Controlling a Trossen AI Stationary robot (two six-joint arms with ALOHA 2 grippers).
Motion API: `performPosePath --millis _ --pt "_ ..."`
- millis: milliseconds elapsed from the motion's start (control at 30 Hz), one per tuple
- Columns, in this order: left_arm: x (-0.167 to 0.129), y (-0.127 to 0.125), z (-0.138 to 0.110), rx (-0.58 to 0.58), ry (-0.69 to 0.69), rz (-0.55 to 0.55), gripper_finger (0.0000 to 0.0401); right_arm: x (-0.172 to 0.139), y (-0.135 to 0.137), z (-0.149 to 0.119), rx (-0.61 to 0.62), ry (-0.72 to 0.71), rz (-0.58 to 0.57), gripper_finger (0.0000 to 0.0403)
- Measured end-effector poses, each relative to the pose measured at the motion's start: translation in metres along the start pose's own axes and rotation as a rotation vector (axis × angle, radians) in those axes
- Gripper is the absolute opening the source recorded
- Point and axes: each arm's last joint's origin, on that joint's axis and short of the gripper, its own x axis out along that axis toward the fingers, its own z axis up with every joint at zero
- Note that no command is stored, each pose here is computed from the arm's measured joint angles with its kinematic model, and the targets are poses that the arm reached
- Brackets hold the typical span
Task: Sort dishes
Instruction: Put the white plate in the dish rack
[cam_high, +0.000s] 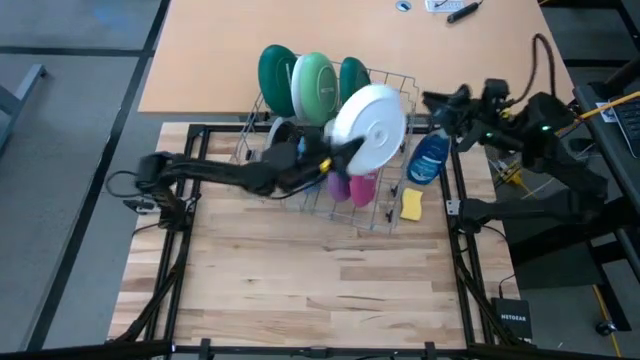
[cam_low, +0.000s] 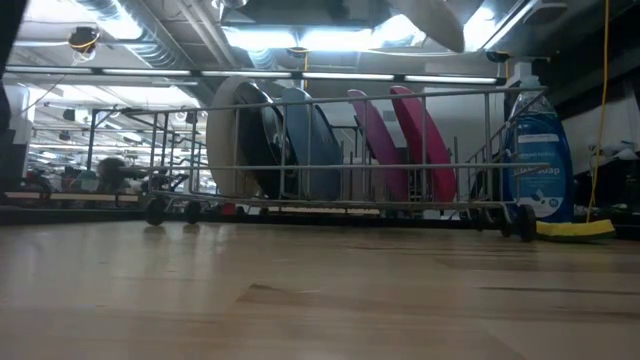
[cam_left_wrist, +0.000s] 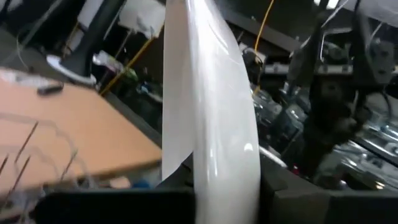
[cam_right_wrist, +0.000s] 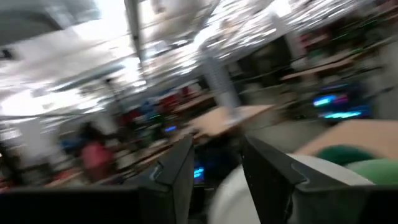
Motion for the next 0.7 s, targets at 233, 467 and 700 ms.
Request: performPosePath --millis 233,467,700 --pt "0.074 0.015 0.005 0.035 -0.063 0.073 0.0042 -0.037 -0.014 0.012 -0.114 -0.081 -0.324 0.0136" --pt "0.119 0.060 0.000 0.063 -0.055 0.197 0.0043 -0.043 -0.029 -0.002 -0.170 0.033 -0.585 0.0136" --pt "0.134 0.103 0.001 -0.011 -0.049 0.291 0.0043 -0.026 -0.040 -0.017 -0.212 0.148 -0.710 0.0136"
